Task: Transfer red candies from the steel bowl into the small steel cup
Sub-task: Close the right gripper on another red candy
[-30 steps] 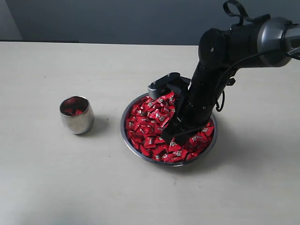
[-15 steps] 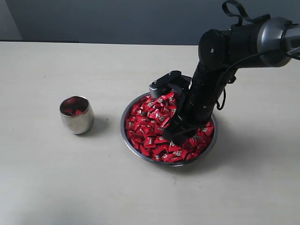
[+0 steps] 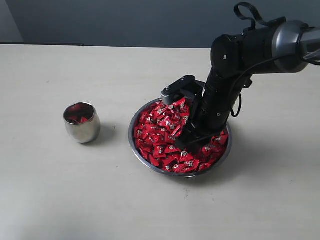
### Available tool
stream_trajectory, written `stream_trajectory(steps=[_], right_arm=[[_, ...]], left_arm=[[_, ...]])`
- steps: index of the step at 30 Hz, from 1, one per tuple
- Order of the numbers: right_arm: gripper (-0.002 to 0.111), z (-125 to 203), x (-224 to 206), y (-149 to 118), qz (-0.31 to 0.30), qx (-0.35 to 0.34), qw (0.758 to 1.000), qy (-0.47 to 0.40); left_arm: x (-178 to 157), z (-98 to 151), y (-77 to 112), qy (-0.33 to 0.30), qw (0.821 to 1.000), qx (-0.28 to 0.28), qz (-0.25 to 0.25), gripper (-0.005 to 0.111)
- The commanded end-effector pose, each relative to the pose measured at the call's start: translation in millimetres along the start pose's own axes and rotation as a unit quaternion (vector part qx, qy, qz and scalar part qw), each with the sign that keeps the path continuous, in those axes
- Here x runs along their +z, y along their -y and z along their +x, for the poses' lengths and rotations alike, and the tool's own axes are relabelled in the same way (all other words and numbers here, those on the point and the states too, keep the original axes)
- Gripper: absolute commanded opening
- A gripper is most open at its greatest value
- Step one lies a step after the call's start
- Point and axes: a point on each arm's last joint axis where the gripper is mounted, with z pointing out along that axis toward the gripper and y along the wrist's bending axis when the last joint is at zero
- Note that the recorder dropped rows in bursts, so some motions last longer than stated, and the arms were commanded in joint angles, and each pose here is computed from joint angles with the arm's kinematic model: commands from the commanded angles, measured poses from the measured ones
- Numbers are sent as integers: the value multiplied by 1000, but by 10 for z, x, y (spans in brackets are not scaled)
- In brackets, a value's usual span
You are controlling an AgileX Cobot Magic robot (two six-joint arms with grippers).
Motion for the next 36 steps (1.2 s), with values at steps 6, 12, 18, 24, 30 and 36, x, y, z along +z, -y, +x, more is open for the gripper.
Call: stream_trajectory(steps=[6, 12, 18, 24, 30, 36], right_arm=[[42, 9, 159, 16, -9, 9, 1000, -18], [37, 11, 182, 18, -10, 10, 1000, -21], [0, 11, 182, 23, -7, 7, 1000, -21], [0, 6, 171, 25, -6, 6, 1000, -19], [0, -105, -61, 15, -2, -2, 1000, 2], [0, -201, -312, 0, 8, -9, 999, 39]], left_arm=[[0, 9, 0, 1, 1000, -1, -1, 0], [0, 9, 0, 1, 1000, -1, -1, 0], [0, 9, 0, 1, 1000, -1, -1, 0], [0, 9, 0, 1, 1000, -1, -1, 0], [0, 9, 0, 1, 1000, -1, -1, 0], [0, 9, 0, 1, 1000, -1, -1, 0]])
